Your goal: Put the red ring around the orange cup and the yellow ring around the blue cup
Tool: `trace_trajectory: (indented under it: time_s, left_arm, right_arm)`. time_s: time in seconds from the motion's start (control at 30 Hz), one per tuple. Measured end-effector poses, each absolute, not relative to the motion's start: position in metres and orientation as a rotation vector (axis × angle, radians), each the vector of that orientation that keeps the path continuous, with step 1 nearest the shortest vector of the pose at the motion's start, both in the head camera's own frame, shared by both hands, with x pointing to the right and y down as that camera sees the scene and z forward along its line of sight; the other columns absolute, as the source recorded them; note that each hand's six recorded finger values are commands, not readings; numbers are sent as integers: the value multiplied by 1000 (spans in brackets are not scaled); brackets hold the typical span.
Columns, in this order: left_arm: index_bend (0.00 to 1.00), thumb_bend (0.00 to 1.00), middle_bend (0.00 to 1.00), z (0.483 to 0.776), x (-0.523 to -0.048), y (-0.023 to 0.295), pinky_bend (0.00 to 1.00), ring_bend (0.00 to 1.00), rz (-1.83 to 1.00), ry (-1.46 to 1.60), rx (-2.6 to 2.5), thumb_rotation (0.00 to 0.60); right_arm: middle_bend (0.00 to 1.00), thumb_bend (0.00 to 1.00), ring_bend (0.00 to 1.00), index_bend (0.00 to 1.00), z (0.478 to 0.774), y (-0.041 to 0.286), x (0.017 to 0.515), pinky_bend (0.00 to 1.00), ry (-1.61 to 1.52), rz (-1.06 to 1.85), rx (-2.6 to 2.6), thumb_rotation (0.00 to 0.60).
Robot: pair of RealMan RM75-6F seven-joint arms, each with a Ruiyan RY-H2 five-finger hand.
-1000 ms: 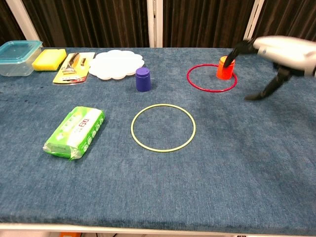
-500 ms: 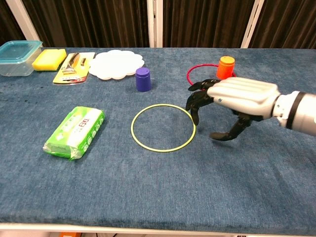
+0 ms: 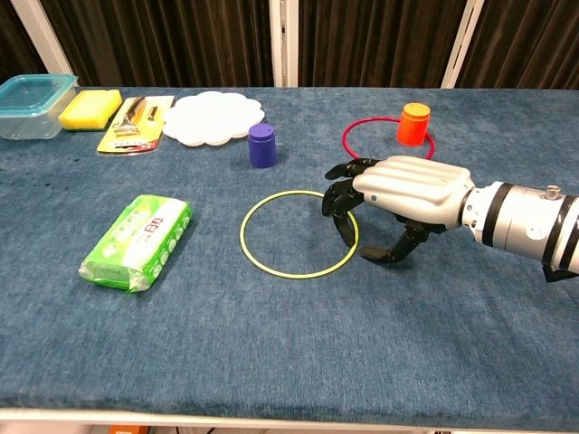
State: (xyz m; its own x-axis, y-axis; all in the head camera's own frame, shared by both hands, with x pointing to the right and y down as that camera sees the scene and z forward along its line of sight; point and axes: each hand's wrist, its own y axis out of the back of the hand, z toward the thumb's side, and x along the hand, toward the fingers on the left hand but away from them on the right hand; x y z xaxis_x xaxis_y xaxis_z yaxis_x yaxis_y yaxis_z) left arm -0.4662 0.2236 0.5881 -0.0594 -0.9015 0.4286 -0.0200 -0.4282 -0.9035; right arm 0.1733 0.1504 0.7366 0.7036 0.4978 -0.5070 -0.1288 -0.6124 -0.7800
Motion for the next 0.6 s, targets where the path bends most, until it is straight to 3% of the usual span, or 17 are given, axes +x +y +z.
trace_trajectory:
  time_s: [0.2,0.47,0.6]
  left_arm:
    - [56,94,60,589,-467,224,0,0,-1576,1020,-1508,600]
    - [56,94,60,590,-469,226,0,0,-1575,1025,-1510,600]
    - [56,93,60,590,-469,226,0,0,-1574,1028,-1511,600]
  right_arm:
    - [237,326,0,545,740,152,171,0,-281,925,-2051,600]
    - [278,368,0,666,742,153,171,0,-292,916,-2047,600]
    - [287,384,0,681,741,153,173,0,-312,918,-2047,600]
